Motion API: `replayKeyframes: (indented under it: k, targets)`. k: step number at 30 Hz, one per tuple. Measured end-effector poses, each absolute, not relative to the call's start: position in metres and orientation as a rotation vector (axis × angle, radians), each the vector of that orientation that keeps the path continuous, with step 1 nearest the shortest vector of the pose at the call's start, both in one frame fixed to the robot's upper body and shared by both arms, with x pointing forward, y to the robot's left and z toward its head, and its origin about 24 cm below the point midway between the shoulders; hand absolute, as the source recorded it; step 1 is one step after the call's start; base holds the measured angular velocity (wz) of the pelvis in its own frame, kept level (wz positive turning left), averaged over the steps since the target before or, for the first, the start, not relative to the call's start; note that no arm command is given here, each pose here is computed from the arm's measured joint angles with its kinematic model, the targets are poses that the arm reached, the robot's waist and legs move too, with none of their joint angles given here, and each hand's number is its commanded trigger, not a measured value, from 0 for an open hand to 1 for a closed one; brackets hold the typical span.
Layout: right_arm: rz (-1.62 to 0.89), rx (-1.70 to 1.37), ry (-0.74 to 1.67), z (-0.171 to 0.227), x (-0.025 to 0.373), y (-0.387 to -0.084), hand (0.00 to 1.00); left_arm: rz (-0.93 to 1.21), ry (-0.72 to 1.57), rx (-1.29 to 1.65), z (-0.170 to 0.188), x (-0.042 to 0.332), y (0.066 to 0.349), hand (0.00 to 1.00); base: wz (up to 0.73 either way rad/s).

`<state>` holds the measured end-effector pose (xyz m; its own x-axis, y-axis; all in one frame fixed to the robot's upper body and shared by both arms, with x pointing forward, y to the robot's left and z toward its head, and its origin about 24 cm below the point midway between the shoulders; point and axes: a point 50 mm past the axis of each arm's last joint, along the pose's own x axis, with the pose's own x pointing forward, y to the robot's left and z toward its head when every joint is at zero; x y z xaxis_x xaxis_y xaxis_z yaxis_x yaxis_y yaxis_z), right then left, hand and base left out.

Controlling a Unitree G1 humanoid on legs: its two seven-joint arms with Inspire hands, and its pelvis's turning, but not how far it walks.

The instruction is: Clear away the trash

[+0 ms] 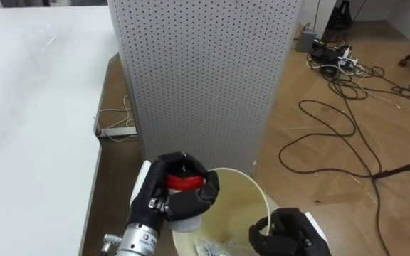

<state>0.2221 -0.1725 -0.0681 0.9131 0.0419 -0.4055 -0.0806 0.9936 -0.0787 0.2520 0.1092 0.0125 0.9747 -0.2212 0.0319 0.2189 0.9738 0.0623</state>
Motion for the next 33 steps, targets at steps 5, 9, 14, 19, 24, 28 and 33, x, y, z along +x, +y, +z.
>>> replayKeyframes:
  k: [5,9,14,19,24,28,33]
  targets:
    - [0.067,-0.082,0.420,-0.069,0.222,-0.169,1.00,-0.251,-0.033,0.059,0.011,0.250,0.103,0.00,-0.02]
    - [0.075,-0.068,0.420,-0.070,0.222,-0.165,1.00,-0.279,-0.031,0.054,0.010,0.248,0.097,0.00,0.00]
    - [0.111,-0.079,0.466,-0.076,0.218,-0.161,1.00,-0.313,-0.028,0.054,0.010,0.246,0.093,0.00,-0.01]
    - [0.109,-0.084,0.449,-0.072,0.224,-0.162,1.00,-0.332,-0.027,0.048,0.010,0.246,0.091,0.00,-0.02]
    - [0.122,-0.078,0.432,-0.068,0.231,-0.158,1.00,-0.357,-0.030,0.034,0.011,0.246,0.087,0.00,0.00]
    - [0.135,-0.060,0.431,-0.069,0.231,-0.151,1.00,-0.370,-0.038,0.028,0.014,0.246,0.084,0.00,0.00]
    - [0.163,-0.069,0.436,-0.070,0.229,-0.145,1.00,-0.400,-0.040,0.025,0.014,0.243,0.076,0.00,0.00]
